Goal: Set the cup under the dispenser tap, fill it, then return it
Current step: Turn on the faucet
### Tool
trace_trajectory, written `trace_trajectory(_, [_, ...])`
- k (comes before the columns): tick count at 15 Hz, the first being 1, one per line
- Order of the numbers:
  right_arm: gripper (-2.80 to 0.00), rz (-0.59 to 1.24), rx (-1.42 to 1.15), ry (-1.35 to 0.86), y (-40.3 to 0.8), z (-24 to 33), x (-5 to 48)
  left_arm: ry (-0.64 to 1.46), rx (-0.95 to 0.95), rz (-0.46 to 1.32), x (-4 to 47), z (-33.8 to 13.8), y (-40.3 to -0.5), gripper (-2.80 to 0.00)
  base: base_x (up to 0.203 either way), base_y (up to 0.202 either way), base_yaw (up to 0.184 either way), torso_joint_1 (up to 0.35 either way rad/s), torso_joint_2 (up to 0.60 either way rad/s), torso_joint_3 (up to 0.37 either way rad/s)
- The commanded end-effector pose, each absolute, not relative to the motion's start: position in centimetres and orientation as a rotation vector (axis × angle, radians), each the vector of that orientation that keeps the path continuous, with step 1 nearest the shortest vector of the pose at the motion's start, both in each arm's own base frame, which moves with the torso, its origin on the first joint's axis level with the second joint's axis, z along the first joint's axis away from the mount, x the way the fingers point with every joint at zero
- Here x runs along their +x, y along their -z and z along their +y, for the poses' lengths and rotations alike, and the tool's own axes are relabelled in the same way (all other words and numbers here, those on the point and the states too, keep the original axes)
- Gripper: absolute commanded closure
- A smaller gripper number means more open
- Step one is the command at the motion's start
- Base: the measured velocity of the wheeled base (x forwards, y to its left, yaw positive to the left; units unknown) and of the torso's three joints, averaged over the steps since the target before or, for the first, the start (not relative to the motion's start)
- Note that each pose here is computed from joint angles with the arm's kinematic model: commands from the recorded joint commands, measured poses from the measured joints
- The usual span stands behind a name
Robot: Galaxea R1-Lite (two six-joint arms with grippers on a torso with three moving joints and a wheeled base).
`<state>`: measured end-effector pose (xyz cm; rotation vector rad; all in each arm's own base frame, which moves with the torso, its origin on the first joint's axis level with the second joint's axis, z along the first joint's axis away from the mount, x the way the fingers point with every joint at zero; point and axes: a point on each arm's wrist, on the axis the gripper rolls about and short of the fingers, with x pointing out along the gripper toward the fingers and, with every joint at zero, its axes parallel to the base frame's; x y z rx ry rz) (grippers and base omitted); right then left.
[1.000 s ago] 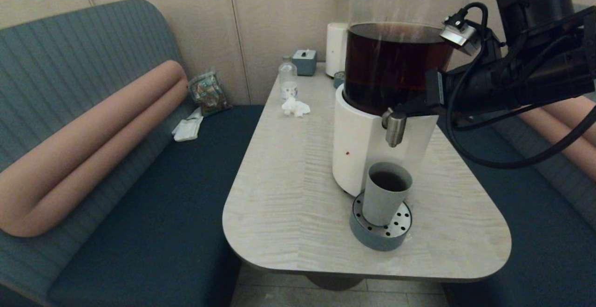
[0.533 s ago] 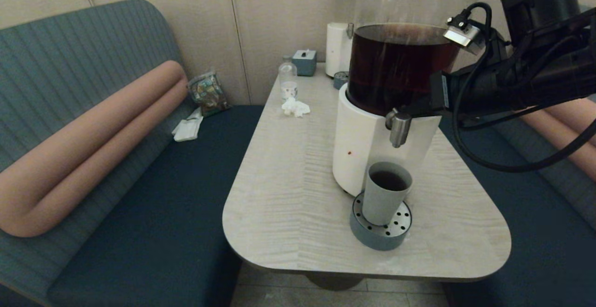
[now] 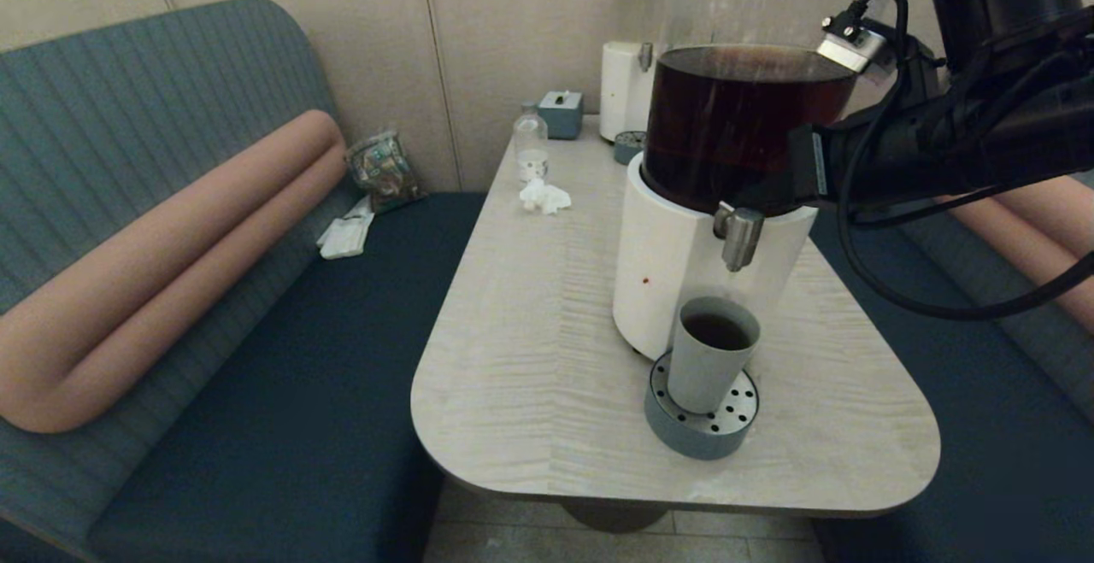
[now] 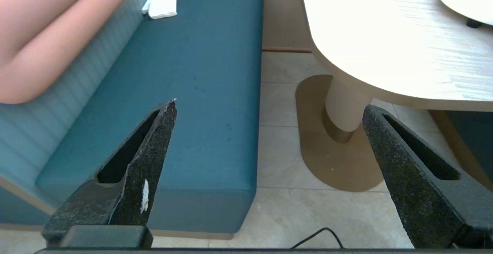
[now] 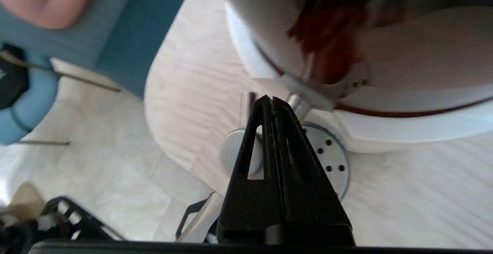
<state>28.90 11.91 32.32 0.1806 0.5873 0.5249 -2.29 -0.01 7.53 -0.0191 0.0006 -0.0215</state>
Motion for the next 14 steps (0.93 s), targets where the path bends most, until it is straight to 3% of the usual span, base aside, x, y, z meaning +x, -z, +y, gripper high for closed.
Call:
trace_trajectory(1, [0.00, 0.566, 0.184, -0.510, -32.9, 11.6, 28.4, 0.021, -0.020, 0.002, -2.3, 0.0, -7.5, -2.80, 0.000, 0.000, 0.000, 0.000, 0.00, 0.000])
trace_trajectory(10, [0.00, 0.507, 0.183, -0.436, -34.3, 10.2, 27.2, 0.021, -0.020, 0.002, -2.3, 0.0, -7.5, -2.80, 0.000, 0.000, 0.000, 0.000, 0.00, 0.000])
trace_trajectory(14, [0.00, 0.484, 0.192, -0.425, -35.0, 8.4, 23.1, 0.022, -0.020, 0.002, -2.3, 0.0, -7.5, -2.80, 0.000, 0.000, 0.000, 0.000, 0.00, 0.000])
